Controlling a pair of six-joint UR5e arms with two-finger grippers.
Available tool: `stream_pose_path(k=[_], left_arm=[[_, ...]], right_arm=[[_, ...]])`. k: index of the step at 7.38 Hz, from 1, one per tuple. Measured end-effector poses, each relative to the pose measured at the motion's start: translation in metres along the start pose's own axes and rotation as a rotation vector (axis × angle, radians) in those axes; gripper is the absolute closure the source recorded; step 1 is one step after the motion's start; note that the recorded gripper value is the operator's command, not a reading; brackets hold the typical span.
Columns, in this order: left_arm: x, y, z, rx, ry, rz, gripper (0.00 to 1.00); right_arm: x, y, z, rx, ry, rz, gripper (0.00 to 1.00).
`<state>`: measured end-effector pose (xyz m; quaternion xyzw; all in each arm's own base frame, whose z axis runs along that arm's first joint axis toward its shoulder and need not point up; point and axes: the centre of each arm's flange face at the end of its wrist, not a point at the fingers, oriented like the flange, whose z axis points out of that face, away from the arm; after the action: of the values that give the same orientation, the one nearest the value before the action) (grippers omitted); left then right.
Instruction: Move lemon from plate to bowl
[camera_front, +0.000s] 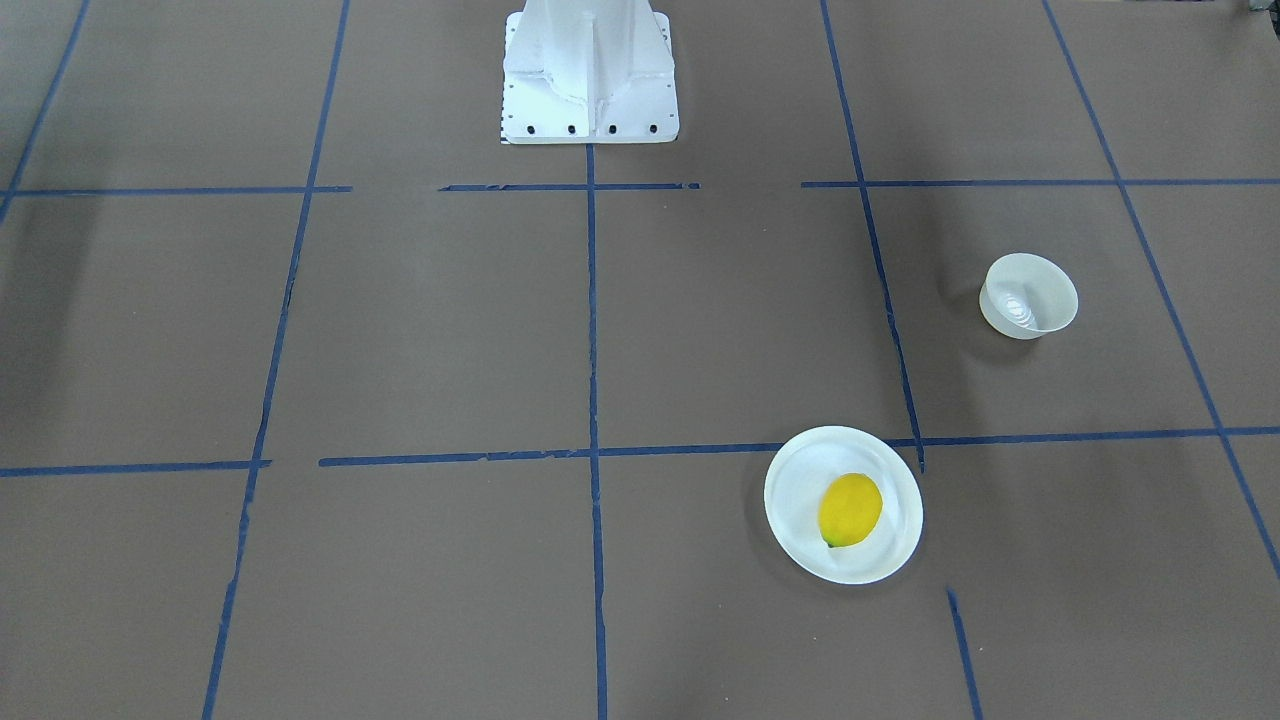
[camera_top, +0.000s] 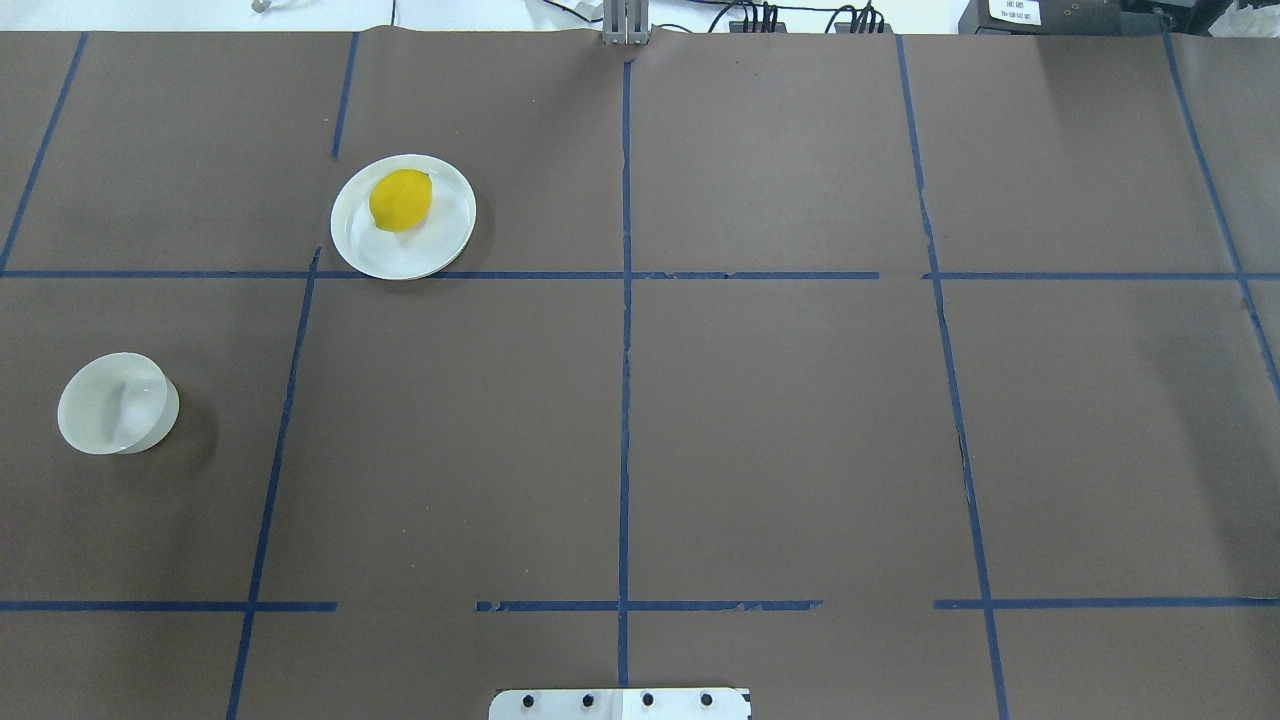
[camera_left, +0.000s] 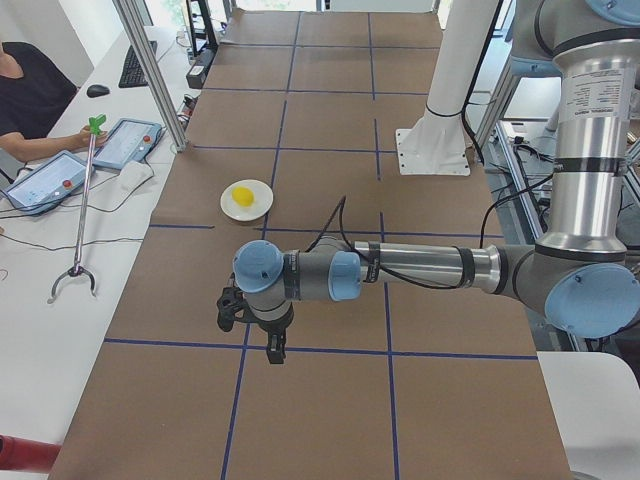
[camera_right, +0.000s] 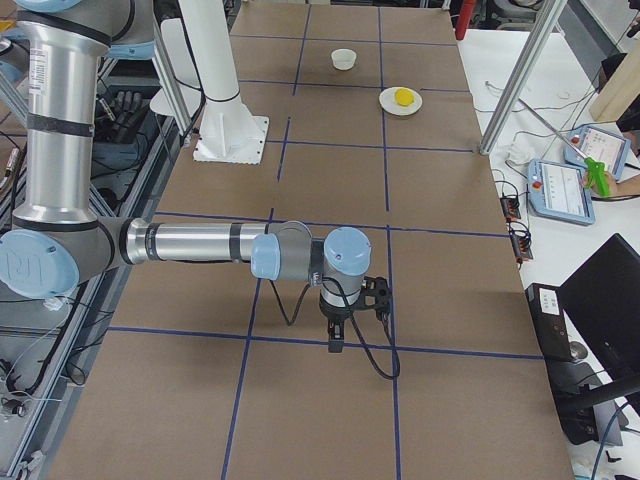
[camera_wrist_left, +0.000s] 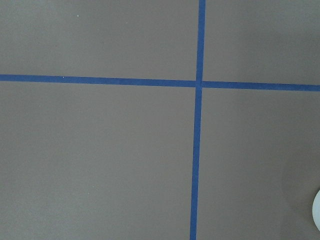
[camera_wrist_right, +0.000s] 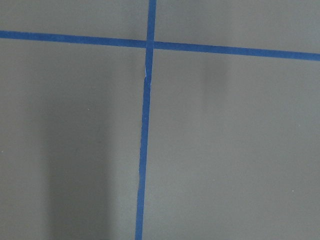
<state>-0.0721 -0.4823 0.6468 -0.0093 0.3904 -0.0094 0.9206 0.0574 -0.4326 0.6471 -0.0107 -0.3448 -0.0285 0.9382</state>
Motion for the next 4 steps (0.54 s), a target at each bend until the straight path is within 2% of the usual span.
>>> stream_pose_path(k=[2, 4], left_arm=[[-0.002, 0.002, 0.004, -0.001, 0.004, 0.010, 0.00], [0.013, -0.015, -0.007, 0.025, 0.010, 0.039, 0.00]], right_arm=[[0.000, 0.000, 0.000, 0.000, 0.000, 0.000, 0.00], [0.000, 0.000, 0.000, 0.000, 0.000, 0.000, 0.00]])
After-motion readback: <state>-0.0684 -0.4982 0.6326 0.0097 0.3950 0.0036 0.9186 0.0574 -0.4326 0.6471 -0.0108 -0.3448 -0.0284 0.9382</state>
